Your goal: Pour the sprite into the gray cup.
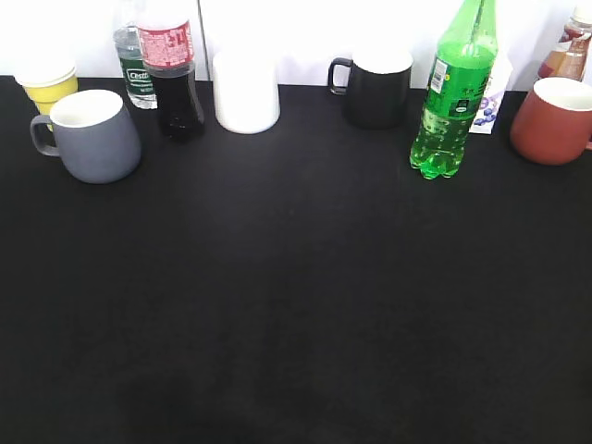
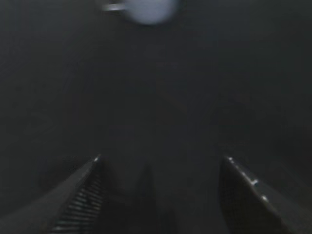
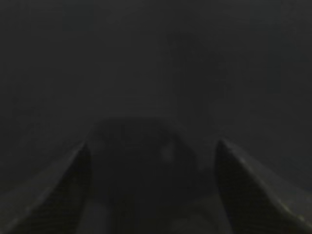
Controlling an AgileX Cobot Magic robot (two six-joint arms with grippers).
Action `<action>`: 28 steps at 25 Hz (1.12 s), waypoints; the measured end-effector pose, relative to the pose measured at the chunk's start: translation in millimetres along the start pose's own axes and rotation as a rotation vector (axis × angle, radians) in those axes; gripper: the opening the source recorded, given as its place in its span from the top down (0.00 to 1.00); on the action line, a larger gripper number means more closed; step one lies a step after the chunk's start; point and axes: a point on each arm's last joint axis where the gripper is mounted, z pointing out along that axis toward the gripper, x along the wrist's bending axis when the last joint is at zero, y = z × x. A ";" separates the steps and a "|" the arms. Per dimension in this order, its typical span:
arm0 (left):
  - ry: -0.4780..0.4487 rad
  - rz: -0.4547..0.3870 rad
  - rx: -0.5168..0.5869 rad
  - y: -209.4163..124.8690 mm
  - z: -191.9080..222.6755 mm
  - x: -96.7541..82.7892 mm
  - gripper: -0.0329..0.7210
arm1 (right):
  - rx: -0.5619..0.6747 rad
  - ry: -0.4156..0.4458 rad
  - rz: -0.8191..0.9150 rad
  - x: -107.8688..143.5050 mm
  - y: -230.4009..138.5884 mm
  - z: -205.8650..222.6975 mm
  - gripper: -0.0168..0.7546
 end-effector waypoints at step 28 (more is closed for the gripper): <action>0.082 -0.055 -0.156 -12.9 -20.2 -1.0 0.24 | -0.197 -0.043 0.047 -1.1 -17.3 -26.0 0.21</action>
